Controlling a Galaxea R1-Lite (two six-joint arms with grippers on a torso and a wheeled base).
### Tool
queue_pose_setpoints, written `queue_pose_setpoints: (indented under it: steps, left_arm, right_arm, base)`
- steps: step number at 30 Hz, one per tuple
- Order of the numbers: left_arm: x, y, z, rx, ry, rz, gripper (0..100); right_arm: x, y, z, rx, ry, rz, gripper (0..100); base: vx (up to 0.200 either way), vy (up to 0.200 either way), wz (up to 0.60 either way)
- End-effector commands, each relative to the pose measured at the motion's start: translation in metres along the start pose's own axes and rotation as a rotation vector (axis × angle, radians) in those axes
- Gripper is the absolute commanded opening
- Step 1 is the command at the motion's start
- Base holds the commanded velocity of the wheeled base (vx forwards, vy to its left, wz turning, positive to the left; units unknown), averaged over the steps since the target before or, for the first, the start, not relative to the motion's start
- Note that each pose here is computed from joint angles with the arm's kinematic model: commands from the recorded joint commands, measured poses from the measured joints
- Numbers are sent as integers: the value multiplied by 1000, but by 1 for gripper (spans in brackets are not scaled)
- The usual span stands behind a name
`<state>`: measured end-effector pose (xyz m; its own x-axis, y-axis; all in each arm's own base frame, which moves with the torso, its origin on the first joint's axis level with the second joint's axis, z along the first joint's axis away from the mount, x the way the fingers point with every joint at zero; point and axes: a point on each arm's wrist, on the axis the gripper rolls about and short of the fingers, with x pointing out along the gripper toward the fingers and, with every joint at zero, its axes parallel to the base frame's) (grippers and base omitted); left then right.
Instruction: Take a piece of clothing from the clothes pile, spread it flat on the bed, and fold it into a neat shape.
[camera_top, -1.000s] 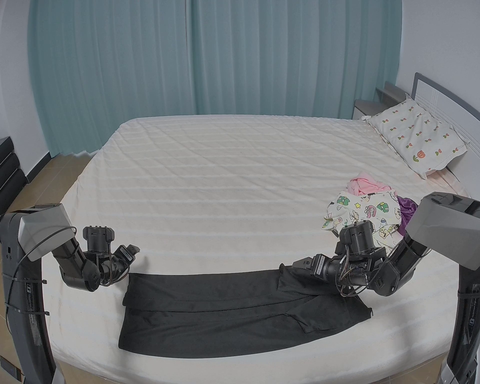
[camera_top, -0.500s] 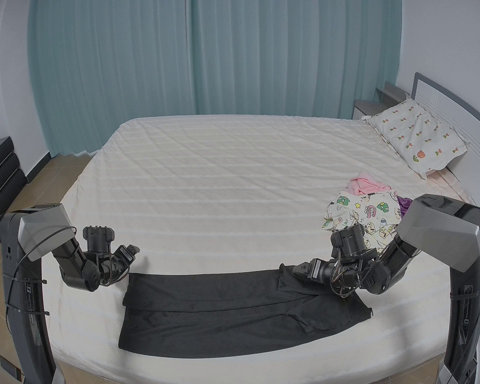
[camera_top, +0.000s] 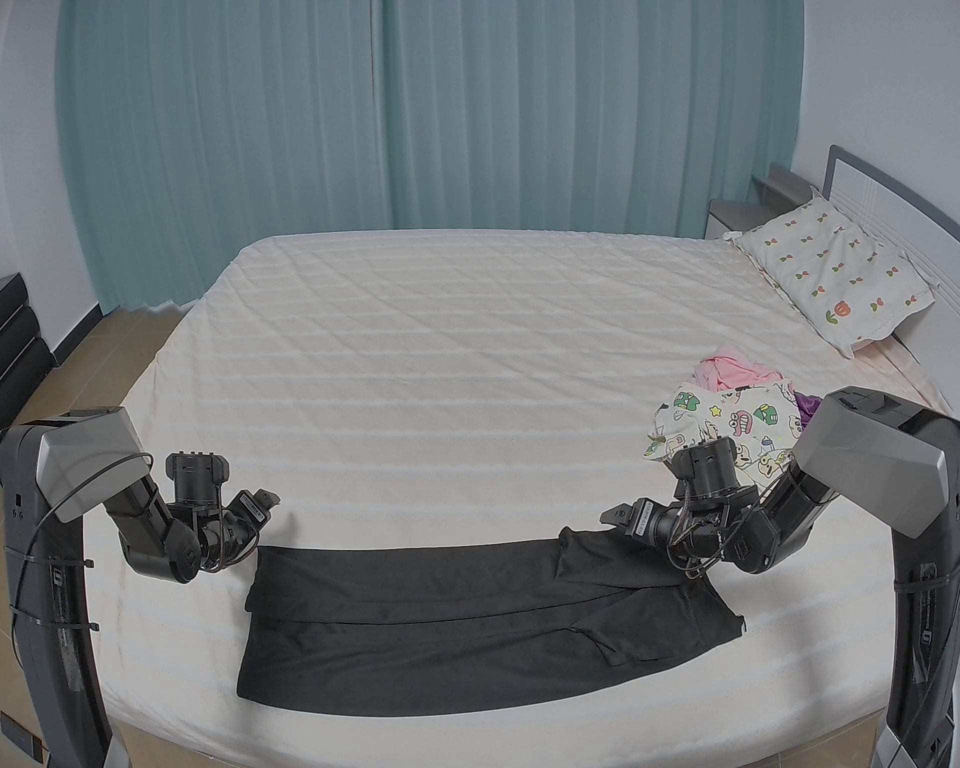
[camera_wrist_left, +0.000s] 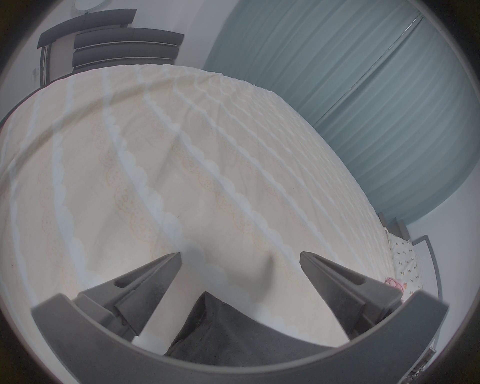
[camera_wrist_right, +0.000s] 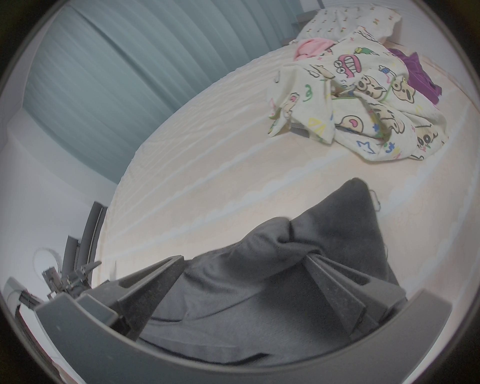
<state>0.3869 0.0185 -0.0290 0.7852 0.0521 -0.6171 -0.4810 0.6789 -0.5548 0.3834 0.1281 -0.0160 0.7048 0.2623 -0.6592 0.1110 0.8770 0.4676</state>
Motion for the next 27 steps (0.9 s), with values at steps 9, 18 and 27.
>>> queue_pose_setpoints:
  steps: [9,18,27]
  left_arm:
    - [0,0,0,-1,0,1,100]
    - [0,0,0,-1,0,1,100]
    - [0,0,0,-1,0,1,100]
  right_arm:
    - [13,-20,9,83,-14,-34,100]
    - [-11,-40,21,59,18,-6,100]
    - [-15,-53,1,-75,74,100,100]
  base:
    - [0,0,0]
    - [0,0,0]
    - [0,0,0]
